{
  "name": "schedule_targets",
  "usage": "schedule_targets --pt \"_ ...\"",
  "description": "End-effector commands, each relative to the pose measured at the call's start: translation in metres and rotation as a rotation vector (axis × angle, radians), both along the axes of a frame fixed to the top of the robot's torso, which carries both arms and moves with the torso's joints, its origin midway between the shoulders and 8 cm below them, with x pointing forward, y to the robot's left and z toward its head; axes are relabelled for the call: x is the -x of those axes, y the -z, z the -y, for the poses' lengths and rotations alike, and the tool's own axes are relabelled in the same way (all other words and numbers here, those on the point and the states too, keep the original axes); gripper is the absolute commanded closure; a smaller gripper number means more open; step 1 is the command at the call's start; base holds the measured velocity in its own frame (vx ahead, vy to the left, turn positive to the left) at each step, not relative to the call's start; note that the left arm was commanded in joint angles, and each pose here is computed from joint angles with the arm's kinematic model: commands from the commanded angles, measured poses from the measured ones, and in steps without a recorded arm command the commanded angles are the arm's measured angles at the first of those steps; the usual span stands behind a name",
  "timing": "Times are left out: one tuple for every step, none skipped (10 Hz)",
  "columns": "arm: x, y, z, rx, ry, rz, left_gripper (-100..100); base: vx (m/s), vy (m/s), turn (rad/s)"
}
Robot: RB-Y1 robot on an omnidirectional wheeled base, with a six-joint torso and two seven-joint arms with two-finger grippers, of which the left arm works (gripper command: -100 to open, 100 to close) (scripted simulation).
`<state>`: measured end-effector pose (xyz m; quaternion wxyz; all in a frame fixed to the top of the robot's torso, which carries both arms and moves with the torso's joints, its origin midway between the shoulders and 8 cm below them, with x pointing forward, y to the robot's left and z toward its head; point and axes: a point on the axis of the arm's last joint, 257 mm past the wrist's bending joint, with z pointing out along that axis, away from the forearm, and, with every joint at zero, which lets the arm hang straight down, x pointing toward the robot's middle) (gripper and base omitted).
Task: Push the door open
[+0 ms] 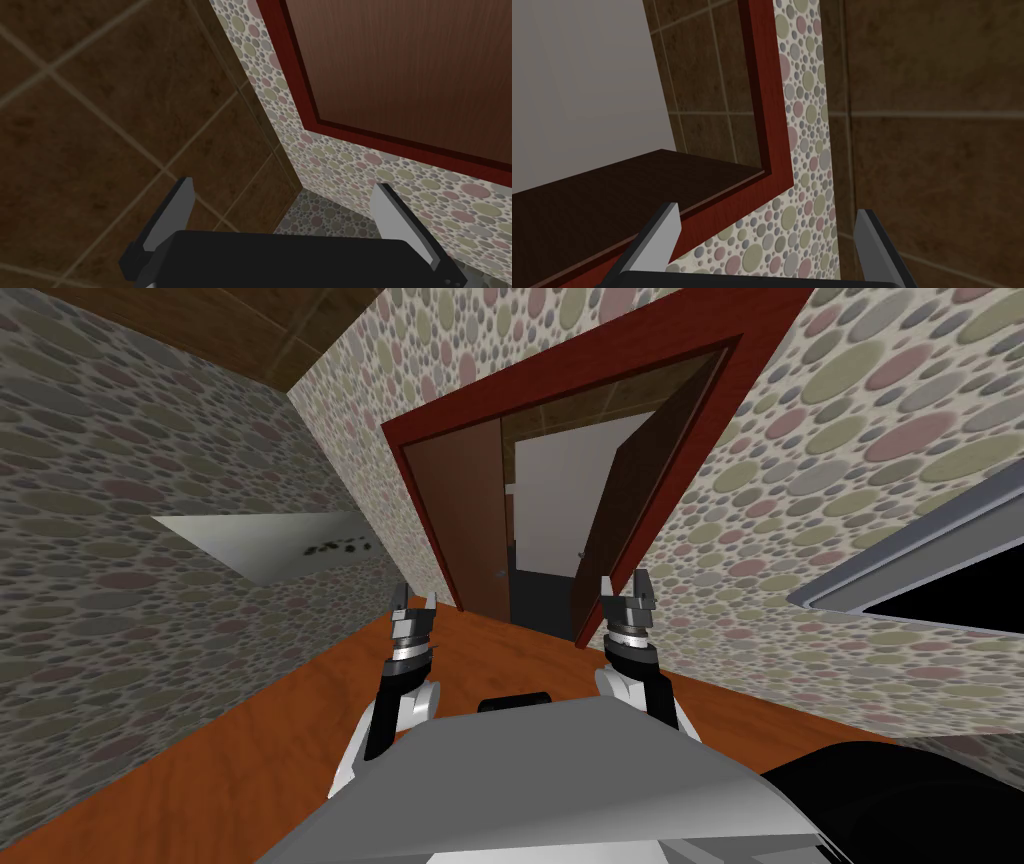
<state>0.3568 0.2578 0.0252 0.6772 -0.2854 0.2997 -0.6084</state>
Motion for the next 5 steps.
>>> schedule_targets --pt "-0.006 0.013 0.002 -0.003 0.007 -0.022 -100 0.199 0.012 -0.047" --pt "-0.009 0.020 0.002 -0.004 0.011 -0.035 -100 0.149 0.022 -0.068" --pt "-0.013 0.029 0.003 -0.006 0.016 -0.051 -100 0.124 0.025 -0.067" --pt "-0.015 0.034 0.004 -0.006 0.018 -0.059 -100 0.101 0.015 -0.053" --pt "-0.019 0.044 0.005 -0.008 0.023 -0.077 -100 0.121 0.018 -0.056"
